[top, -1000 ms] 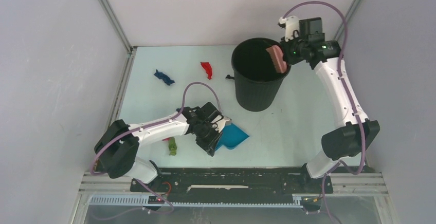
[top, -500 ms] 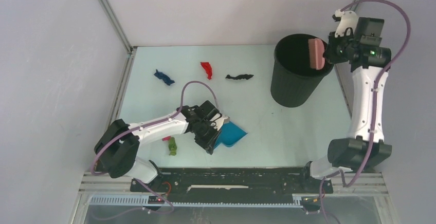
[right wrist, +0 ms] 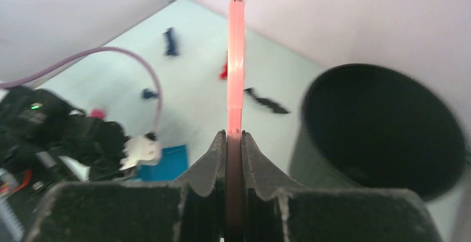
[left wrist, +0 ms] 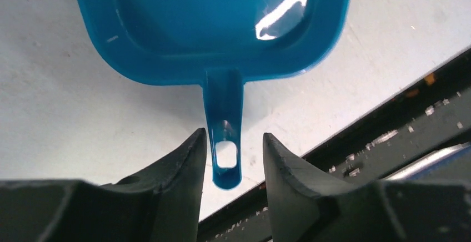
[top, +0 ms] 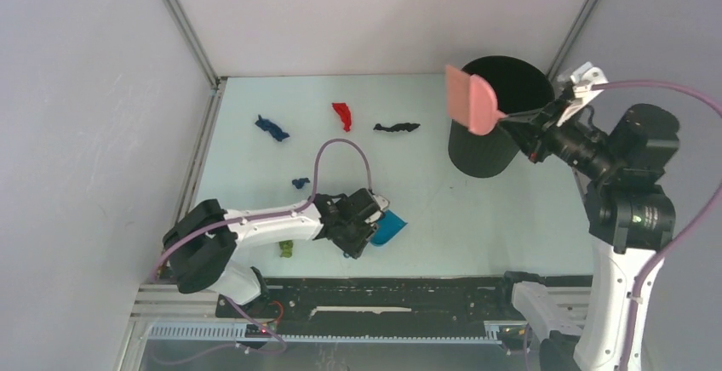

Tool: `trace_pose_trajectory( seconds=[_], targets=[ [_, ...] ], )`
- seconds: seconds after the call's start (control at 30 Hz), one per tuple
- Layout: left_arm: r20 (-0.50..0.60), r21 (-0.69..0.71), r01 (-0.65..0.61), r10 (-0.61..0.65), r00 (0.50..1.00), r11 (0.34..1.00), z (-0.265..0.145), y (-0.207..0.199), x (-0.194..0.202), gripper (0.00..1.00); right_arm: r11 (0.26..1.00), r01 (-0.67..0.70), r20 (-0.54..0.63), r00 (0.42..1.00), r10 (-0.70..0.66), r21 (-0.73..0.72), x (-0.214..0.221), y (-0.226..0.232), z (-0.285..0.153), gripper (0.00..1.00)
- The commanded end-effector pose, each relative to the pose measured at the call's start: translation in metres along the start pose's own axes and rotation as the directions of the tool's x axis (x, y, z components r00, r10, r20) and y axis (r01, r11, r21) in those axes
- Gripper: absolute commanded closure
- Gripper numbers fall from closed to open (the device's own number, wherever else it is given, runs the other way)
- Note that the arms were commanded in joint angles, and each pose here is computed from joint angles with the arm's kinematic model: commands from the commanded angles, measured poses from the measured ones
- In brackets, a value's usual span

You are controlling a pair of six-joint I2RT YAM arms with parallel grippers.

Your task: Sweep away the paper scraps from the table

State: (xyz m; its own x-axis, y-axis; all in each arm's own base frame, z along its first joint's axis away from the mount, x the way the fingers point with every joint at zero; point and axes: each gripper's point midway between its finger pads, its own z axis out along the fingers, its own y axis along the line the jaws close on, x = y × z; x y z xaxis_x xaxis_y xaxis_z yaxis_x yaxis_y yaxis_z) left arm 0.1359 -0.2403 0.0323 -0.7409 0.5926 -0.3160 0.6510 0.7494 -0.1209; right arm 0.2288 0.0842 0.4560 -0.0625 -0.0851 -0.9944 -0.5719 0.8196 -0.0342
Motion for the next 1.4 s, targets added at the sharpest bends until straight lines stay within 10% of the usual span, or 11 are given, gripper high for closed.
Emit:
trace_pose_trajectory(
  seconds=[0.0, 0.3, 0.43, 0.7, 1.1, 1.37],
  targets=[
    [0.157, -0.119, 0.111, -0.092, 0.983, 0.987, 0.007, 0.011, -0.018, 0.54, 0.958, -0.162, -0.07, 0.986, 0.149, -0.235, 0.034, 0.031, 0.03, 1.0],
    [0.24, -0.096, 0.132, -0.105, 0.965, 0.987, 0.013, 0.006, -0.002, 0.66, 0.945, -0.162, -0.241, 0.966, 0.094, -0.283, 0.102, 0.066, 0.061, 1.0],
    [0.303, -0.04, 0.13, -0.112, 0.946, 0.991, 0.003, -0.001, -0.006, 0.84, 0.985, -0.055, -0.307, 0.952, 0.002, -0.164, 0.124, 0.05, 0.087, 1.0],
    [0.197, 0.023, 0.245, -0.245, 0.949, 0.969, -0.045, -0.011, 0.028, 0.9, 0.979, 0.194, -0.421, 0.884, -0.205, -0.068, 0.123, 0.035, 0.167, 1.0],
    [0.214, 0.119, 0.368, -0.385, 0.898, 0.922, -0.097, -0.012, 0.071, 1.0, 0.848, 0.529, -0.606, 0.664, -0.438, -0.033, 0.18, -0.02, 0.339, 1.0],
    [0.257, 0.138, 0.389, -0.412, 0.874, 0.911, -0.111, -0.004, 0.076, 1.0, 0.686, 0.7, -0.671, 0.414, -0.616, -0.198, 0.249, -0.023, 0.362, 1.0]
  ],
)
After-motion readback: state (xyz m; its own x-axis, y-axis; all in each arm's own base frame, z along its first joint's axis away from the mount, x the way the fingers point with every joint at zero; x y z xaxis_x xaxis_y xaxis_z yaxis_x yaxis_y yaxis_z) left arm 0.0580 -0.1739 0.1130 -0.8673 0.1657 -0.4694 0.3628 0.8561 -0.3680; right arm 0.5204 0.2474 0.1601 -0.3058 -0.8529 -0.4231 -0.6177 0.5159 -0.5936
